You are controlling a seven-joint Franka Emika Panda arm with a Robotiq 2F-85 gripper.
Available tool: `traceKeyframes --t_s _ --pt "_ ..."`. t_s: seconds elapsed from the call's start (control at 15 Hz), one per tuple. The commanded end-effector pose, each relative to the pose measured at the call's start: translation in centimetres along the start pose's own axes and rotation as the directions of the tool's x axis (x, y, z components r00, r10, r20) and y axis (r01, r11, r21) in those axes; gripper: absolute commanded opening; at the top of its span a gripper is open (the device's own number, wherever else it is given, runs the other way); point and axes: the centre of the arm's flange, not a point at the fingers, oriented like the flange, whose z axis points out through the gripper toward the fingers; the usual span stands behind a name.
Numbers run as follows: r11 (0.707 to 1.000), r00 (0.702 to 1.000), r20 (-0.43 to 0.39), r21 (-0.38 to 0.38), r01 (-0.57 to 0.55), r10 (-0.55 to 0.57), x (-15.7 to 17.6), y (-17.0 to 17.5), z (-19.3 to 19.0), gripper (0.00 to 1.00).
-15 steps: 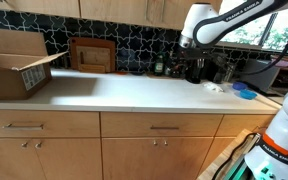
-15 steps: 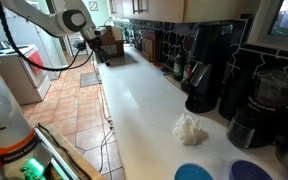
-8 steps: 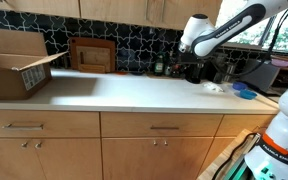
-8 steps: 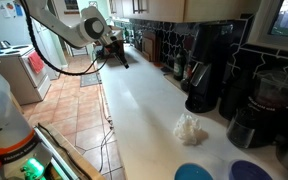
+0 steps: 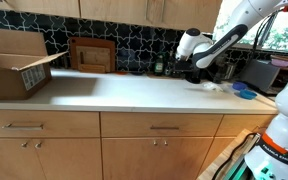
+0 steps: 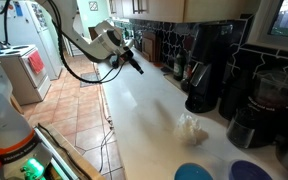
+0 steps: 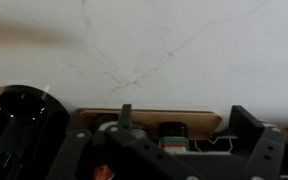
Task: Slide the sauce tray by holding the bottom left corner and rotating it anticlockwise
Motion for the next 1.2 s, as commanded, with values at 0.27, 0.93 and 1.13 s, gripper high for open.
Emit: traceKeyframes --t_s 0.27,0.93,1.13 --pt "0.999 0.995 -0.091 0.031 -0.032 0.035 2.8 -0.5 9.4 1.00" --pt "0.999 0.995 -0.095 0.035 -0.017 0.020 3.8 0.0 9.4 1.00" --pt "0.998 0.995 -0.101 0.053 -0.017 0.022 5.1 -0.4 10.9 1.00"
